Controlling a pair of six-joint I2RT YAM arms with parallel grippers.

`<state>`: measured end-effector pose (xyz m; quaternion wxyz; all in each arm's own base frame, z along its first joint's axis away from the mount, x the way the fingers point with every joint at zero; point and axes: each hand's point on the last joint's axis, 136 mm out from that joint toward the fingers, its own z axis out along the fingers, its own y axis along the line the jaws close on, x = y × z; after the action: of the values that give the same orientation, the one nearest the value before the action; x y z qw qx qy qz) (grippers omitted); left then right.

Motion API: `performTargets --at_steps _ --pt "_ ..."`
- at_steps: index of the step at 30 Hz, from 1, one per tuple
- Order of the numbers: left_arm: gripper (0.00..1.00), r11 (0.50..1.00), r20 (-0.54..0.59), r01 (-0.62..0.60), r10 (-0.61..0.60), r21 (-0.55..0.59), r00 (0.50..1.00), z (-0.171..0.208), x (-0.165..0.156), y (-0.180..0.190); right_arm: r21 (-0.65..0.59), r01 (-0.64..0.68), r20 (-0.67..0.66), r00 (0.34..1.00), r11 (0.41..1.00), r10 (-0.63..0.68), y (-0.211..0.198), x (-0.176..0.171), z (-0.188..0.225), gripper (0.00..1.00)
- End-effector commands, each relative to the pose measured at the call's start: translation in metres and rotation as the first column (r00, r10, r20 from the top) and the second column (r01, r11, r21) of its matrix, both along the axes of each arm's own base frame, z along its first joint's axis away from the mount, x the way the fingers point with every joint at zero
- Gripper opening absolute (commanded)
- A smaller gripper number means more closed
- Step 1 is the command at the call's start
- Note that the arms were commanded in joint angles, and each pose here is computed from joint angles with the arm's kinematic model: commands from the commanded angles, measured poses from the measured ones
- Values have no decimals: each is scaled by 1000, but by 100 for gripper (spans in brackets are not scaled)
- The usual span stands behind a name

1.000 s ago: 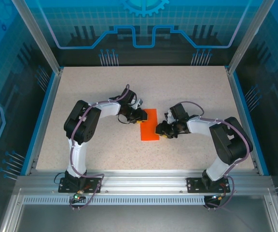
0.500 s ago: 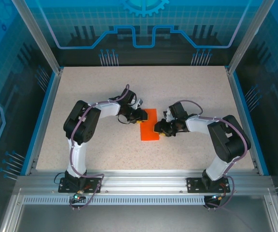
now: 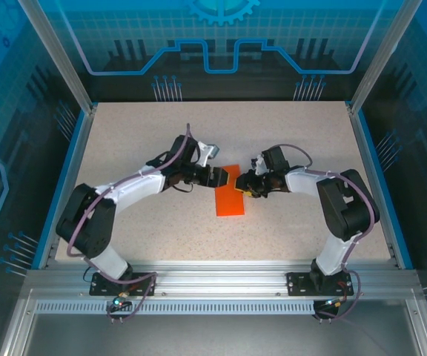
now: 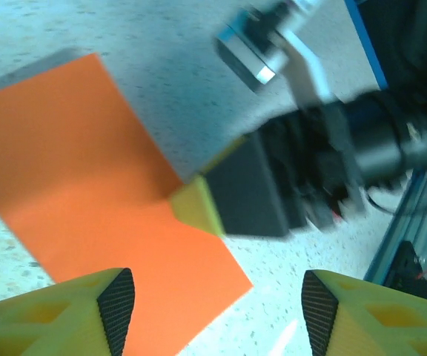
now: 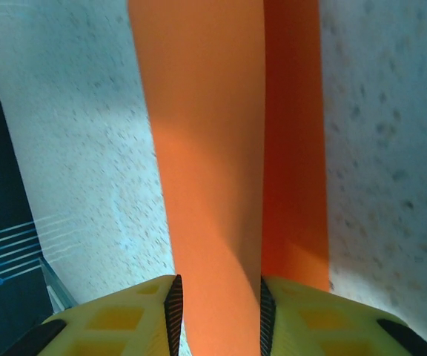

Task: Fold a paper plane with a square sheet of paper (fold left side to right side)
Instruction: Fold the triangle a second time at the center of the table.

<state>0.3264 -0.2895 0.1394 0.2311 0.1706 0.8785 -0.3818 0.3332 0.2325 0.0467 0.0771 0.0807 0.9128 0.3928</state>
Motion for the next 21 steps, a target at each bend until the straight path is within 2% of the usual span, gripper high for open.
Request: performTargets --at_steps 1,8,21 --pt "66 984 116 112 -129 139 985 -12 -29 -8 27 -7 -12 1000 1000 7 1 11 6 33" --pt "70 917 204 195 -277 349 939 -27 -64 -37 26 -15 -22 1000 1000 15 2 21 8 30" --pt "77 799 248 161 -361 580 899 -67 -69 -68 55 -1 -34 999 998 3 5 24 11 27"
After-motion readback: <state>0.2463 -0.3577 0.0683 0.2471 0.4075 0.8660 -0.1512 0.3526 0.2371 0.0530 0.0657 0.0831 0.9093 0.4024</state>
